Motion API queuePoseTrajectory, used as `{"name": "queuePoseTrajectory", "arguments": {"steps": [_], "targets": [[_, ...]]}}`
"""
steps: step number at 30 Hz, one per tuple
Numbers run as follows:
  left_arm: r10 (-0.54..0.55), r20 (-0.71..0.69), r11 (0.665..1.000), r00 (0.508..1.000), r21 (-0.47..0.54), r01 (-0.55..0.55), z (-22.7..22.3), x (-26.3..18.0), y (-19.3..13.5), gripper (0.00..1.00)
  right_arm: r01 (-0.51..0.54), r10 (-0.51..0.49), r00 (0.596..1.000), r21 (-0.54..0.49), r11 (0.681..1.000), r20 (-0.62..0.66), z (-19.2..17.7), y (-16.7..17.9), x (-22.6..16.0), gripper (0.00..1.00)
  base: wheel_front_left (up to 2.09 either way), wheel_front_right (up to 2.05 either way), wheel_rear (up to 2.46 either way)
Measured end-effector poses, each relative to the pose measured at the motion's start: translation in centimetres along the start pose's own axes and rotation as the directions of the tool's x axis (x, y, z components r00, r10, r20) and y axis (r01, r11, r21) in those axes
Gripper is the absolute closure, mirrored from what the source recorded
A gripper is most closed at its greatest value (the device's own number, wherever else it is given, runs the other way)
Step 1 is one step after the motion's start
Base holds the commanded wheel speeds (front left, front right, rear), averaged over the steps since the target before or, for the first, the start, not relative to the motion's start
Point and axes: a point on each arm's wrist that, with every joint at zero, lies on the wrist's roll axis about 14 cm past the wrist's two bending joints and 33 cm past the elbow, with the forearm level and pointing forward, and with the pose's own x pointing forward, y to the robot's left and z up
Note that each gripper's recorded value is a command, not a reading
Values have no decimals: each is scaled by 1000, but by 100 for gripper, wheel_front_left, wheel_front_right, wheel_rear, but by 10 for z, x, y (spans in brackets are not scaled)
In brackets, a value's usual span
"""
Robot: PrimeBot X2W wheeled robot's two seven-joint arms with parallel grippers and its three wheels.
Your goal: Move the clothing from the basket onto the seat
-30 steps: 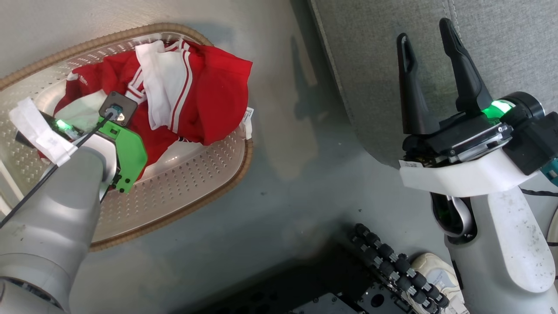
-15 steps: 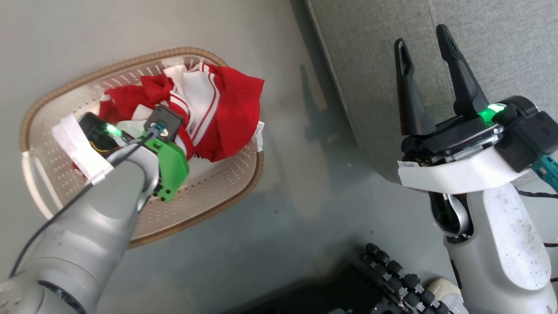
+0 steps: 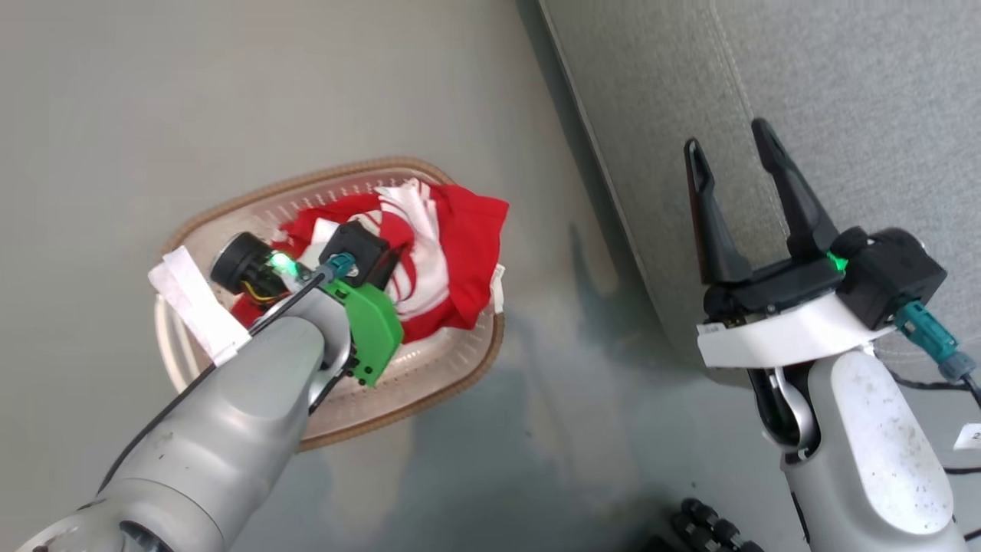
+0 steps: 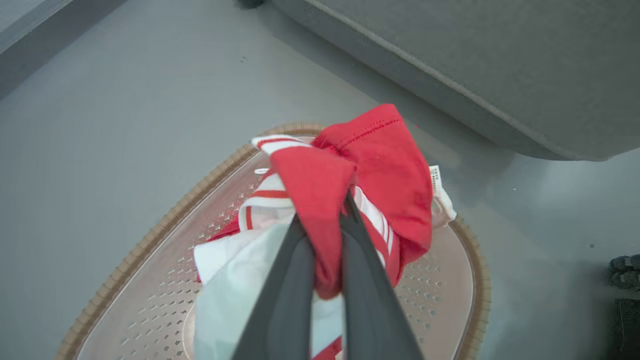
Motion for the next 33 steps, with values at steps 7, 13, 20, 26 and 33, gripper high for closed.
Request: {"name": "queuePoseTrajectory", "arguments": {"steps": [7, 13, 20, 26, 33], "targets": [[48, 165, 999, 985, -11, -47, 59, -34, -4, 100, -19, 19, 1000, 13, 1000, 17, 15, 13, -16, 0, 0, 0, 0], [121, 325, 993, 938, -43, -114, 110, -73, -2, 100, -39, 38, 998, 28, 999, 42, 30, 24, -28, 0, 0, 0, 0], [180, 508, 980, 843, -19, -198, 170, -128, 0, 100, -67, 63, 995, 42, 997, 81, 48, 38, -43, 0, 0, 0, 0], [193, 654, 963, 731, 16, -268, 220, -179, -7, 100, -96, 90, 989, 51, 994, 114, 63, 49, -55, 0, 0, 0, 0], [159, 799, 946, 580, 45, -322, 276, -236, -27, 100, -128, 117, 982, 63, 990, 148, 77, 61, -65, 0, 0, 0, 0]]}}
